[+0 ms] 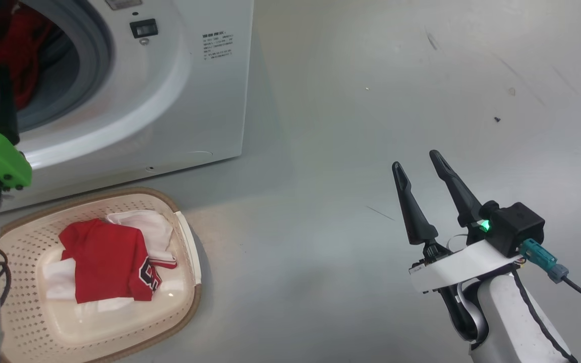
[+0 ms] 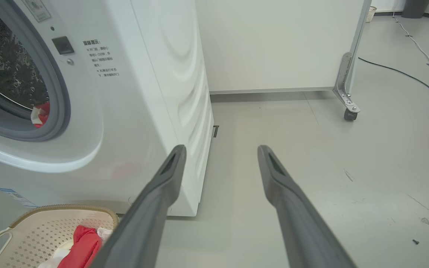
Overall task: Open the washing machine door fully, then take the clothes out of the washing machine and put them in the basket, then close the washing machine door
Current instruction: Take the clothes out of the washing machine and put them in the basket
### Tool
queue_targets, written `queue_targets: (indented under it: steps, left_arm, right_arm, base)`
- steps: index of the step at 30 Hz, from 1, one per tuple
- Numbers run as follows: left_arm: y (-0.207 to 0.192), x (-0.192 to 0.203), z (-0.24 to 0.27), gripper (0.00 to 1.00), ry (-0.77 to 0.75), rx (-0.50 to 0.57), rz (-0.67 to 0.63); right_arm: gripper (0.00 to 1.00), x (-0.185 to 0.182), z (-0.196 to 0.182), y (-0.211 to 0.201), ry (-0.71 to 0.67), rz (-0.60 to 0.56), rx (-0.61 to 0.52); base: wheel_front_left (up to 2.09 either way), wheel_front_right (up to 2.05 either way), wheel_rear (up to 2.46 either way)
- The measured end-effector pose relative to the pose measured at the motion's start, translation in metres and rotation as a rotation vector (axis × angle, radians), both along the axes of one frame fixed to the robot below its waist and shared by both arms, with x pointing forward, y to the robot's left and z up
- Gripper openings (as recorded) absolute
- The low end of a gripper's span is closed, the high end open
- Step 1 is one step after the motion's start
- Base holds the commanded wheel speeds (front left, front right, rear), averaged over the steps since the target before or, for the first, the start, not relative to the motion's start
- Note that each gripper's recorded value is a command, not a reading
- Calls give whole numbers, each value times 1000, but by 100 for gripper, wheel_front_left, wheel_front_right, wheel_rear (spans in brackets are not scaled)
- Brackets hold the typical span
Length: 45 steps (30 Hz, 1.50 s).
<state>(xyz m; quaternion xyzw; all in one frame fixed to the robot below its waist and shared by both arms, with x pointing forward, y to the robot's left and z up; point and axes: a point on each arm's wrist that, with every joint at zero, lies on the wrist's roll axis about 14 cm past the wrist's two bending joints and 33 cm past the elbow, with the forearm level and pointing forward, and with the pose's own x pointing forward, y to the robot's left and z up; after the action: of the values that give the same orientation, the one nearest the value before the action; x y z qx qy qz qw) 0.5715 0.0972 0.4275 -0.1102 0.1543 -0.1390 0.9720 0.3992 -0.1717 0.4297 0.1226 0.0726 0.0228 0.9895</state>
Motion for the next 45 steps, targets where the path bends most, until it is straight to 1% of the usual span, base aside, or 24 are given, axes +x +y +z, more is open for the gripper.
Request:
queue_targets:
  steps: [2,3,7,9,14,17,23,28,32,35,38,39,45]
  left_arm:
    - [-3,9,-9,100,43,-5,-11]
    - [-4,18,-18,100,85,-24,-11]
    - [-11,28,-41,100,206,-75,-36]
    - [-12,34,-49,100,239,-68,-54]
    - [2,56,-57,100,270,-4,-59]
    - [1,63,-64,100,298,5,-66]
    - [-6,66,-77,100,355,11,-91]
    - [-2,68,-85,100,384,50,-107]
    - [-3,68,-92,100,413,59,-117]
    - [0,69,-96,100,428,93,-132]
    - [-5,72,-96,100,424,76,-140]
    - [-13,72,-96,100,425,65,-161]
    - [-22,73,-100,100,433,68,-183]
  right_arm:
    - [100,5,-3,-2,4,-3,-5]
    - [100,8,-7,-4,13,-6,-5]
    - [100,14,-15,-5,30,-10,-3]
    - [100,17,-18,-7,37,-17,3]
    - [100,20,-25,-14,55,-36,3]
    - [100,20,-29,-18,67,-50,1]
    - [100,24,-30,-22,66,-58,-10]
    - [100,27,-30,-24,60,-57,-15]
    - [100,27,-31,-24,66,-58,-17]
    - [100,27,-33,-22,71,-51,-14]
    - [100,28,-33,-23,70,-57,-11]
    - [100,30,-33,-26,68,-62,-17]
    - [100,29,-35,-27,76,-64,-19]
  base:
    - [0,0,0]
    - [0,0,0]
    - [0,0,0]
    - [0,0,0]
    - [0,0,0]
    - [0,0,0]
    - [0,0,0]
    - [0,0,0]
    - [0,0,0]
    - [0,0,0]
    - [0,0,0]
    - [0,0,0]
    - [0,0,0]
